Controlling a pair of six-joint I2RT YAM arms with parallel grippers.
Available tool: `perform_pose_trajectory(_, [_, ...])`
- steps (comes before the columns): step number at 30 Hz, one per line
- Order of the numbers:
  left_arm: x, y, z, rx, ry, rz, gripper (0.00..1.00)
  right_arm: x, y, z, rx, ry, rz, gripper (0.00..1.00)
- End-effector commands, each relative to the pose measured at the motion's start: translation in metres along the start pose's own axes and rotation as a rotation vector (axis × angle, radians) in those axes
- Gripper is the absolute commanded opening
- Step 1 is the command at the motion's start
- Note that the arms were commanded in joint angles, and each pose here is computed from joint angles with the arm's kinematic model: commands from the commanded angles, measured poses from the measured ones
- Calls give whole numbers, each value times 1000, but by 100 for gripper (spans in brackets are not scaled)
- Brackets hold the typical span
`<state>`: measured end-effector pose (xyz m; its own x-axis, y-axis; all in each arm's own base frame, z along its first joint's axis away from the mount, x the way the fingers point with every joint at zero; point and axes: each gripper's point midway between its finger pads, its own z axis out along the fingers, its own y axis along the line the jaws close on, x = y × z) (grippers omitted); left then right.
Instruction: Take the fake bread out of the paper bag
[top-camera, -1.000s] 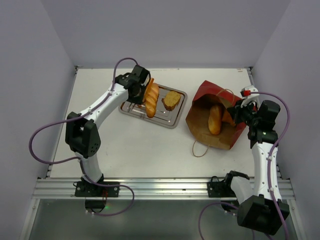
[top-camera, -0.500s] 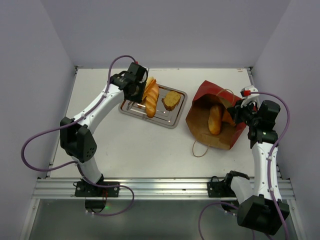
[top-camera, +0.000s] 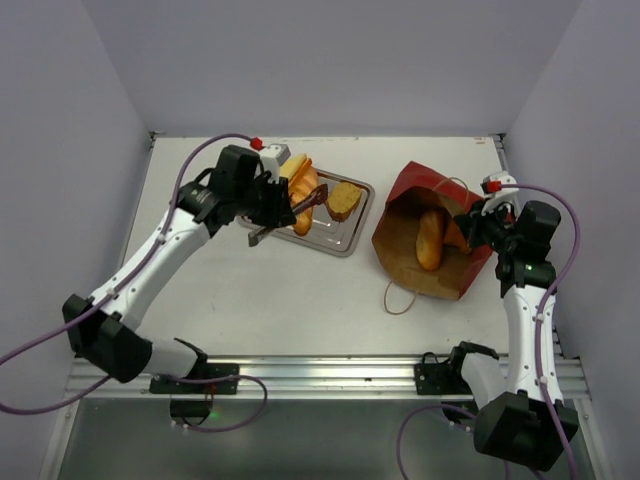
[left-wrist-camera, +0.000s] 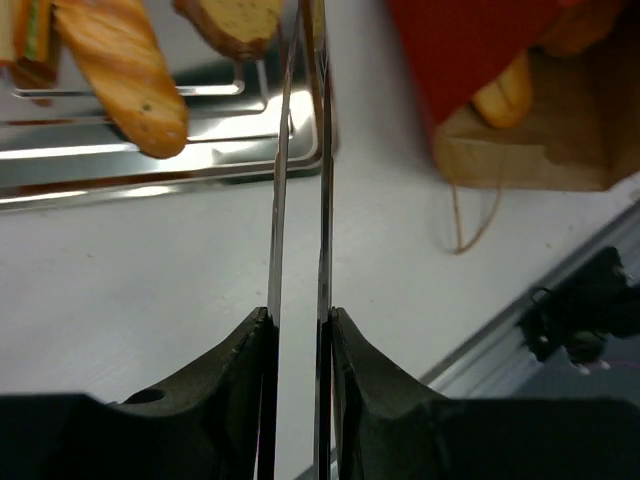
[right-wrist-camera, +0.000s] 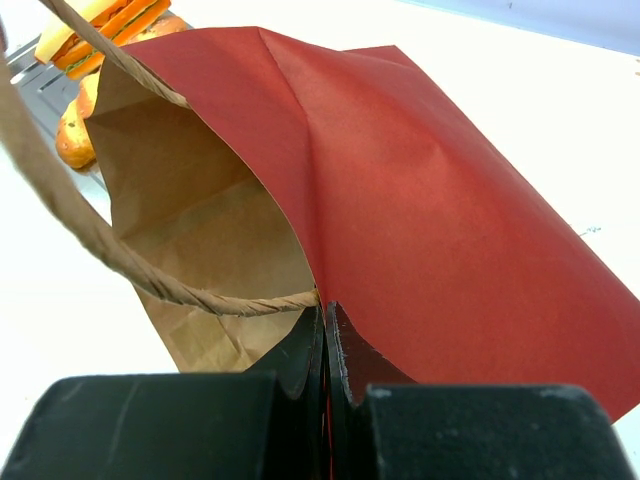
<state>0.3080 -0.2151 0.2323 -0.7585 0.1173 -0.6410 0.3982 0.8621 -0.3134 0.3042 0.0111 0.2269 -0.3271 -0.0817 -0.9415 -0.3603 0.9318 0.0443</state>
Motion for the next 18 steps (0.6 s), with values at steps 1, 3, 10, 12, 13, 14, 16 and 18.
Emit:
perform_pose_trajectory(1, [7,-63,-31,356,-58,-52,32,-11,6,-2,-26,-40,-19,1])
perform_pose_trajectory(3, [26,-77,-34,469,-23,-86,32,-10,5,-2,-26,-36,-19,1])
perform_pose_trajectory(10, [65,-117,-55,661,3,-110,32,-10,6,-3,-29,-36,-18,1])
perform_pose_trajectory(12, [73,-139,-55,709,8,-102,32,-10,7,-3,-32,-37,-21,1])
perform_pose_trajectory(13, [82,-143,-49,716,28,-110,32,-9,7,-3,-31,-35,-20,1])
perform_pose_trajectory(14, [84,-157,-51,757,25,-108,32,-9,7,-3,-34,-35,-22,2])
perform_pose_trajectory(16, [89,-165,-43,762,38,-115,31,-8,7,-1,-38,-30,-17,1])
perform_pose_trajectory(18, [89,-176,-39,772,27,-114,31,-6,6,0,-38,-24,-14,2])
